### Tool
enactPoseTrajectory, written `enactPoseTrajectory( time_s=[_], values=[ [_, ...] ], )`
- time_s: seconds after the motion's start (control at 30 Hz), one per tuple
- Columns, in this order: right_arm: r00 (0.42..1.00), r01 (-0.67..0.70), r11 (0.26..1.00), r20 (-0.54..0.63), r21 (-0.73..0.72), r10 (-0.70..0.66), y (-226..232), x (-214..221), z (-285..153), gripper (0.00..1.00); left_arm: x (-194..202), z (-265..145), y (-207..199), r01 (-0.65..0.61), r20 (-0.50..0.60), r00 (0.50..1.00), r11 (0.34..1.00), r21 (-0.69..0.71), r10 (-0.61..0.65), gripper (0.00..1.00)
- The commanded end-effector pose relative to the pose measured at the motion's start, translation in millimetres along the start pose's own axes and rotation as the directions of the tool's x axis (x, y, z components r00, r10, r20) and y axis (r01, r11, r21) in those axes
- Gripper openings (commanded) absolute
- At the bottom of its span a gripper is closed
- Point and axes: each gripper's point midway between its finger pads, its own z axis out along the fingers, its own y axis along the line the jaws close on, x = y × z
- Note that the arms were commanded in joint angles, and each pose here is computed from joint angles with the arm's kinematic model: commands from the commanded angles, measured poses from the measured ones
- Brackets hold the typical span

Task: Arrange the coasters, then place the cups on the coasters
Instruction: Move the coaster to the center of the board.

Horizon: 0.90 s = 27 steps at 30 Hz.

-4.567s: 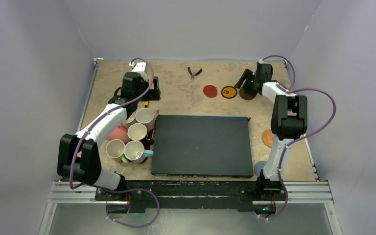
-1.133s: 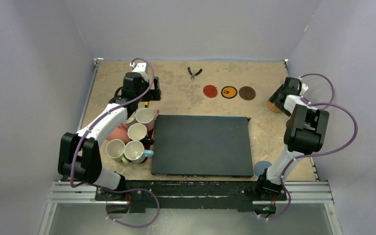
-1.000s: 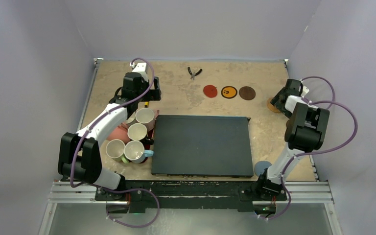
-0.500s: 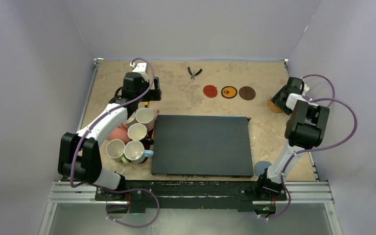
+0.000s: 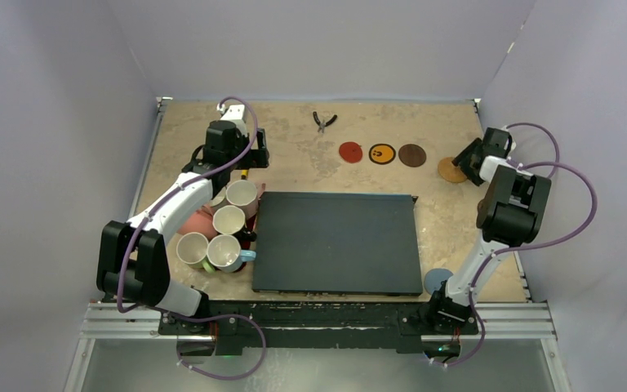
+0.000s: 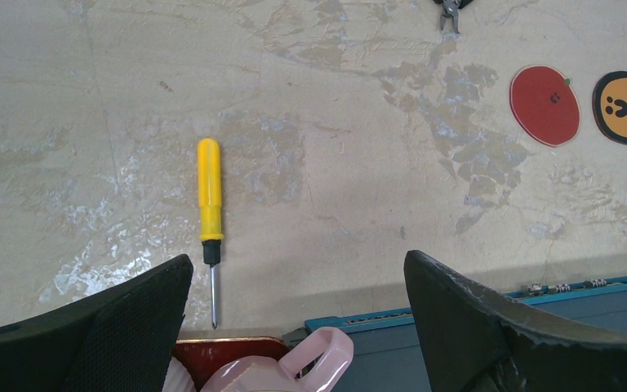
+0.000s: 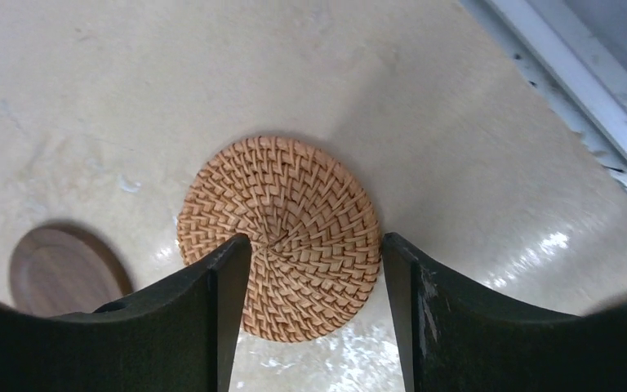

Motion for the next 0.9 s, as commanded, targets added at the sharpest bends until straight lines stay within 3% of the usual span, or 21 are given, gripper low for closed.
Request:
enactPoseTrajectory(
  time_s=[0.0,0.4,0.5,0.73,0.87],
  values=[
    [0.996,-0.055,0.994,-0.074,-0.091,0.048,17.3,11.4,15.9,0.63,-14.7,2.1,-8.9,-0.006,0.048,0.999,1.0,0.028,0.004,0.96],
    [0.996,-0.073,0.997,-0.059,-0.029,0.071,17.4,-6.0,43.6,0.6,-10.6,5.8,-6.4,-0.01,0.036,0.999,1.0,0.016,0.01,0.96],
    [0.999,-0.047,0.999,-0.016,0.018,0.047,7.6,-15.1,27.1,0.65,-11.8,5.4,-6.7,-0.011,0.038,0.999,1.0,0.016,0.01,0.96],
    [0.996,0.086,0.996,-0.014,0.008,-0.086,-1.7,-6.7,-12.0,0.89,-16.8,1.0,-10.4,-0.004,0.052,0.999,0.999,0.035,0.002,0.96],
    [0.988,0.145,0.989,-0.046,0.018,-0.144,-1.1,7.8,-25.1,0.91,-17.3,-0.3,-11.9,-0.004,0.053,0.999,0.999,0.041,0.002,0.96]
  ],
)
